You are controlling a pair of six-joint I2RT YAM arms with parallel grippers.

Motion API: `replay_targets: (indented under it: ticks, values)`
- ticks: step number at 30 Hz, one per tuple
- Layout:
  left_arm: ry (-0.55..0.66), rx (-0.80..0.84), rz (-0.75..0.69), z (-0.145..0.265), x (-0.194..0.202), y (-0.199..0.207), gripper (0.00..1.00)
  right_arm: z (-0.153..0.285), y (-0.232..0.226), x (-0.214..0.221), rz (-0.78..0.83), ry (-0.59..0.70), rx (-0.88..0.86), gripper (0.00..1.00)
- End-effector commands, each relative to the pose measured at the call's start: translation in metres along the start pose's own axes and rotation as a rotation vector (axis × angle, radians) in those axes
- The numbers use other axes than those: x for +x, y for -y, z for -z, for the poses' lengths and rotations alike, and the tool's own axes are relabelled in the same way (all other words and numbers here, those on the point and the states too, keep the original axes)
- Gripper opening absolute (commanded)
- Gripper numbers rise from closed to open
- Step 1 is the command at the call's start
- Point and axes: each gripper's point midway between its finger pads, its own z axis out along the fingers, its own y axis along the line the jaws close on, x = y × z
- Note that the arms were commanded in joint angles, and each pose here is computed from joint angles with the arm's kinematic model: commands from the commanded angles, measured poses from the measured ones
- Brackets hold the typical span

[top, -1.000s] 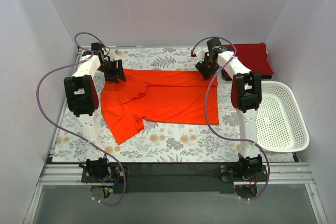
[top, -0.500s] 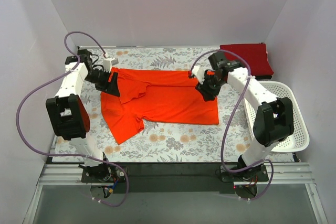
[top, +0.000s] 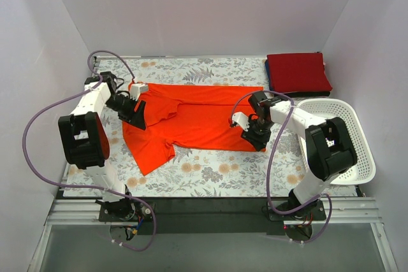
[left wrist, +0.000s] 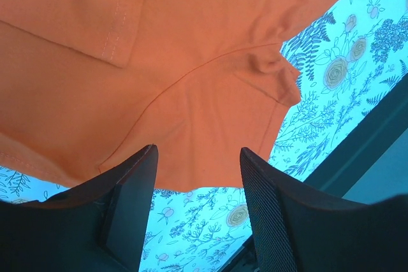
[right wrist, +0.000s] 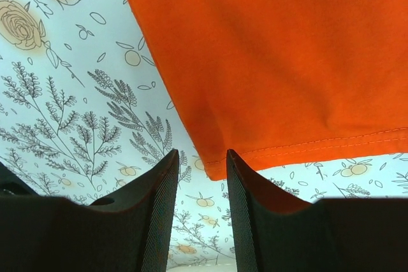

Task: Fold and stack the t-shirts
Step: Fold the tshirt

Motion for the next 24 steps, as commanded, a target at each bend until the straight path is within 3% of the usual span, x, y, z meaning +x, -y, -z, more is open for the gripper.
replay_targets:
  ticks: [1, 14, 22, 24]
  values:
    - [0.034, -0.045, -0.071, 0.009, -0.005, 0.000, 0.53, 0.004, 0.008, -0.008, 0.040, 0.035, 0.057, 0.41]
    - [0.019, -0.090, -0.136, 0.002, 0.006, -0.010, 0.54, -0.028, 0.007, 0.028, 0.087, -0.081, 0.099, 0.40]
    - [-0.002, -0.125, -0.386, 0.004, 0.028, -0.005, 0.53, -0.029, 0.009, 0.042, 0.102, -0.115, 0.148, 0.02]
    - [-0.008, -0.144, -0.459, 0.004, 0.030, -0.009, 0.53, -0.025, 0.013, 0.044, 0.094, -0.131, 0.167, 0.01]
